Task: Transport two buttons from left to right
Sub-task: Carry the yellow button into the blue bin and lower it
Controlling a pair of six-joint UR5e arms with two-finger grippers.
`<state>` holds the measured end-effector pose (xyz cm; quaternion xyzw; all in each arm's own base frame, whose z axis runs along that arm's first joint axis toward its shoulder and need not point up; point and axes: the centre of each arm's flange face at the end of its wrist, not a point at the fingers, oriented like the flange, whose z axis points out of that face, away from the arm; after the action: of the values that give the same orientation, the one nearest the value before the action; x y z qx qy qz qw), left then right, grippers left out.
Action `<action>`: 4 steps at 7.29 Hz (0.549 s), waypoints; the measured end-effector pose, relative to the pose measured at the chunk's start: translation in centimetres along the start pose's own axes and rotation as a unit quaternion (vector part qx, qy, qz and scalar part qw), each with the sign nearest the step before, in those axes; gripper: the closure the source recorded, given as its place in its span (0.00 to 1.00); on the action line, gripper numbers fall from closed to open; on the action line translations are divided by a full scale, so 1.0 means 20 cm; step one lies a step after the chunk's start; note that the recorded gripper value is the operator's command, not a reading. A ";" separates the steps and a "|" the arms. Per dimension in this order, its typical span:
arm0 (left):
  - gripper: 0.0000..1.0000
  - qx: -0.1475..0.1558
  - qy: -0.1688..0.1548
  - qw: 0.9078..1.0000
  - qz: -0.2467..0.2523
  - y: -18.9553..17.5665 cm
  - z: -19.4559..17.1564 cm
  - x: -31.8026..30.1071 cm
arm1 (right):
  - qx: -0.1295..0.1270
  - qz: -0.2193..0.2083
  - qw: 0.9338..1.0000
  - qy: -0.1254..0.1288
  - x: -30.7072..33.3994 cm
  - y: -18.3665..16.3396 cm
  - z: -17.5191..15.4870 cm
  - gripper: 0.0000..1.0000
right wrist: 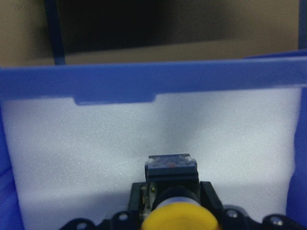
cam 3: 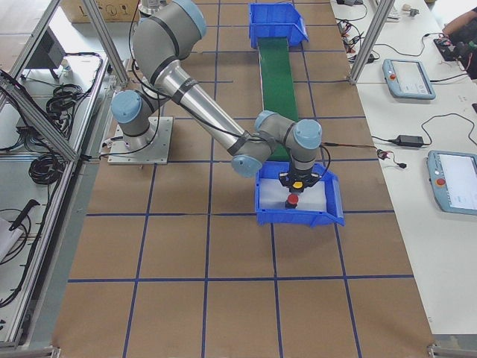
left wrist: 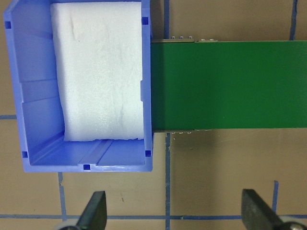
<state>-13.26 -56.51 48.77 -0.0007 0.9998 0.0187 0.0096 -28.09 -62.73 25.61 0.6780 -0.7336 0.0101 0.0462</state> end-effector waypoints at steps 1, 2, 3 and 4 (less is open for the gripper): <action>0.00 0.001 0.000 1.000 0.000 0.00 0.00 0.00 | 0.003 0.000 1.000 -0.004 -0.01 -0.01 0.02 0.60; 0.00 0.001 0.000 1.000 0.000 0.00 0.00 0.00 | 0.005 0.000 1.000 -0.007 -0.02 -0.02 0.04 0.12; 0.00 0.002 0.000 1.000 0.000 0.00 0.00 0.00 | 0.007 0.000 1.000 -0.010 -0.03 -0.02 0.06 0.01; 0.00 0.003 0.000 1.000 0.000 -0.01 0.00 0.00 | 0.007 -0.001 1.000 -0.012 -0.03 -0.03 0.06 0.00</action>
<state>-13.24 -56.65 48.74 -0.0009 0.9998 0.0153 0.0096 -27.59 -62.28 24.27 0.6790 -0.7334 0.0074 0.0329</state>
